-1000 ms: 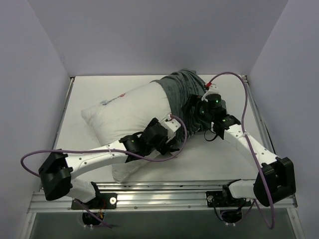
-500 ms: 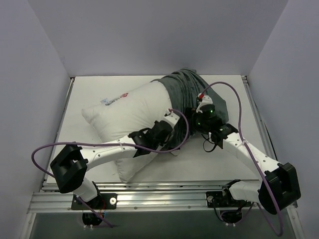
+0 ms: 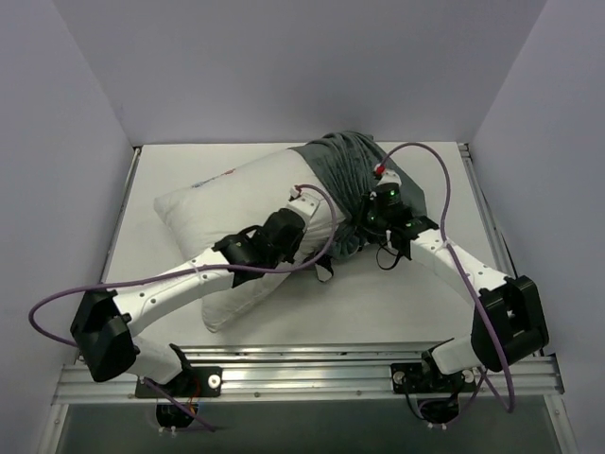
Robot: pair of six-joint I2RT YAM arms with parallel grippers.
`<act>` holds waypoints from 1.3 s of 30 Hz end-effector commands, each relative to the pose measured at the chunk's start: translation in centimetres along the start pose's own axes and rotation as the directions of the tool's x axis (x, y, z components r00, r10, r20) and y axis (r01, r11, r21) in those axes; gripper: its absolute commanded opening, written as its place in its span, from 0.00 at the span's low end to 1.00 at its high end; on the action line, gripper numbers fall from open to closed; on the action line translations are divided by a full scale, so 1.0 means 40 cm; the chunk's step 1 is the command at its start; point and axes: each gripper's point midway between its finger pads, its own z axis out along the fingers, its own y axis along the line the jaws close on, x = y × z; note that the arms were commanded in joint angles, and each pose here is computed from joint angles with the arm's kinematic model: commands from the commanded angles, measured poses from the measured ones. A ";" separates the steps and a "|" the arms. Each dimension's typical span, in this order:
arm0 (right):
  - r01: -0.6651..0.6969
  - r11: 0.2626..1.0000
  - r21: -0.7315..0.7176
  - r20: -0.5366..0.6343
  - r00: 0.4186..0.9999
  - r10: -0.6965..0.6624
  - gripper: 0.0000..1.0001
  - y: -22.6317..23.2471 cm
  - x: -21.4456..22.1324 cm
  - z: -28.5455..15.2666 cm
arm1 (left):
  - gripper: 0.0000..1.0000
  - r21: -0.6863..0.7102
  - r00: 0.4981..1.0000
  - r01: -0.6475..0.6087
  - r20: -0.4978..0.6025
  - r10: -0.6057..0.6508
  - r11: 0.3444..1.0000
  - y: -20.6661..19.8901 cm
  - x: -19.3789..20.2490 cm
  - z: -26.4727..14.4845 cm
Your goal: Remove the pillowcase from the pillow
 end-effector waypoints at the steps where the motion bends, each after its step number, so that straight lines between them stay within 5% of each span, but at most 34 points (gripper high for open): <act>1: -0.110 0.941 0.320 0.101 0.991 0.082 0.00 -0.241 -0.130 -0.015 | 0.02 -0.197 0.997 0.074 0.036 -0.068 0.978 0.225 -0.070 -0.122; 7: -0.358 0.810 0.465 0.357 0.913 0.199 0.00 -0.440 -0.377 -0.139 | 0.02 -0.379 0.991 0.126 0.085 -0.101 0.917 0.430 -0.109 -0.247; 11: -0.497 0.756 0.425 0.507 0.823 0.256 0.00 -0.519 -0.502 -0.238 | 0.02 -0.459 0.985 0.172 0.107 -0.138 0.872 0.517 -0.097 -0.312; 24: -0.598 0.692 0.404 0.603 0.743 0.289 0.00 -0.622 -0.531 -0.382 | 0.02 -0.594 0.966 0.257 0.144 -0.214 0.762 0.680 -0.054 -0.417; 39: -0.511 0.835 0.201 0.631 0.720 0.289 0.00 -0.490 -0.685 -0.453 | 0.02 -0.398 0.907 0.394 0.316 -0.280 0.828 0.633 -0.172 -0.395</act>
